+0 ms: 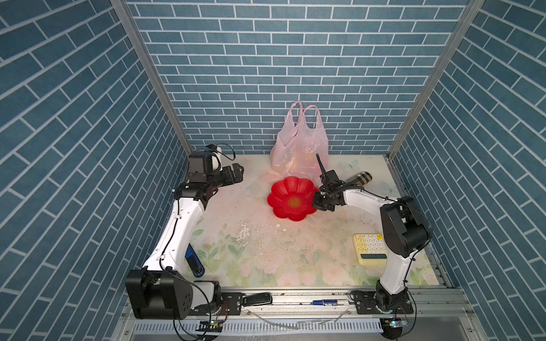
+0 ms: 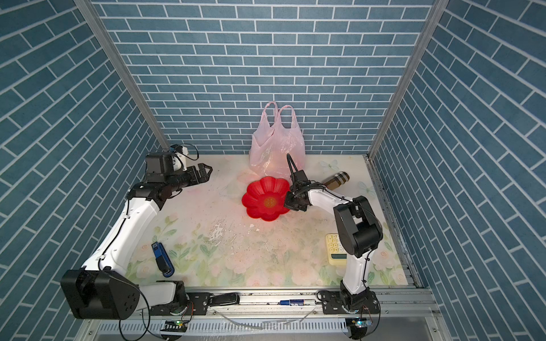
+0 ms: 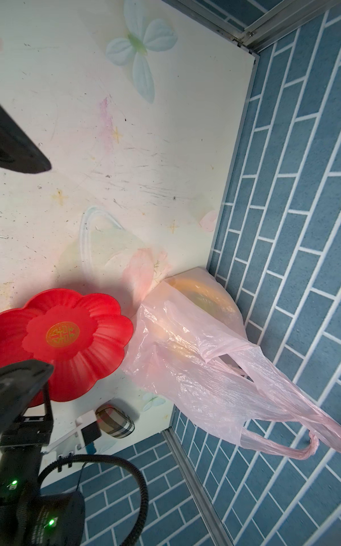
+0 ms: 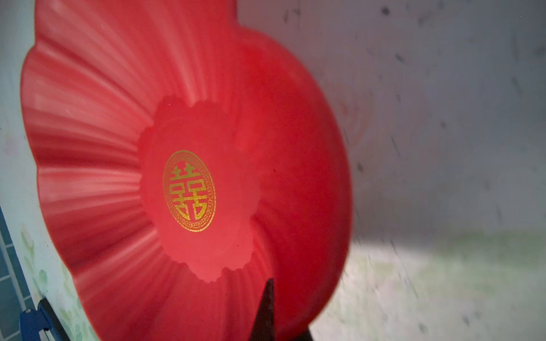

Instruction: Take the fake fruits out of the plastic bag

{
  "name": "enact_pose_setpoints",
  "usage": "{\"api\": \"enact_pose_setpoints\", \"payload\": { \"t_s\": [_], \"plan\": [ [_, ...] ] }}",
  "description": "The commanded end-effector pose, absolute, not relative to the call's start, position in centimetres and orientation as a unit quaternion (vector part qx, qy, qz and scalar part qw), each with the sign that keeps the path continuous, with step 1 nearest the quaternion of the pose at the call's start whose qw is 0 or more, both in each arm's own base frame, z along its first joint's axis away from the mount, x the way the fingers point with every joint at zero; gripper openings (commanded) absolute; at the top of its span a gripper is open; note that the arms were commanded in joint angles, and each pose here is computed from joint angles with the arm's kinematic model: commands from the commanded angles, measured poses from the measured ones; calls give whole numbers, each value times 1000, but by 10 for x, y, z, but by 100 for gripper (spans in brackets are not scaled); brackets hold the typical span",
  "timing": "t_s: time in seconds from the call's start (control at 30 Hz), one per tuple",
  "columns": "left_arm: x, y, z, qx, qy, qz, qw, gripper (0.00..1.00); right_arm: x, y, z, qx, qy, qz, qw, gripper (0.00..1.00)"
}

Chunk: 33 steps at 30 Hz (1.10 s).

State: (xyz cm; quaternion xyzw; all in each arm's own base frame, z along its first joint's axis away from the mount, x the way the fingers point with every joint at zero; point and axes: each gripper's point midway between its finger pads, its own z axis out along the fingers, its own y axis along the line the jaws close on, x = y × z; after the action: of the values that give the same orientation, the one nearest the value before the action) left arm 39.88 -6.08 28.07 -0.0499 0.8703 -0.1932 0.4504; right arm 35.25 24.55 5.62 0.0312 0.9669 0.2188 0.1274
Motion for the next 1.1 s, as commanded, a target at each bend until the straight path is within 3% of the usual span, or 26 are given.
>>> {"api": "enact_pose_setpoints", "payload": {
  "t_s": [0.0,0.27,0.43,1.0,1.07],
  "plan": [
    [397,-64,276,-49,872,-199,444,99,301,224,51,39,977,188,90,0],
    [398,-62,273,-52,874,-194,443,99,207,177,52,75,981,163,79,0],
    [398,-62,271,-53,875,-196,440,99,176,152,52,108,977,159,92,0],
    [399,-64,268,-50,877,-198,435,99,195,145,33,128,978,119,116,0],
    [400,-64,268,-49,877,-198,435,99,197,145,34,129,978,115,119,5]
  ]
}}
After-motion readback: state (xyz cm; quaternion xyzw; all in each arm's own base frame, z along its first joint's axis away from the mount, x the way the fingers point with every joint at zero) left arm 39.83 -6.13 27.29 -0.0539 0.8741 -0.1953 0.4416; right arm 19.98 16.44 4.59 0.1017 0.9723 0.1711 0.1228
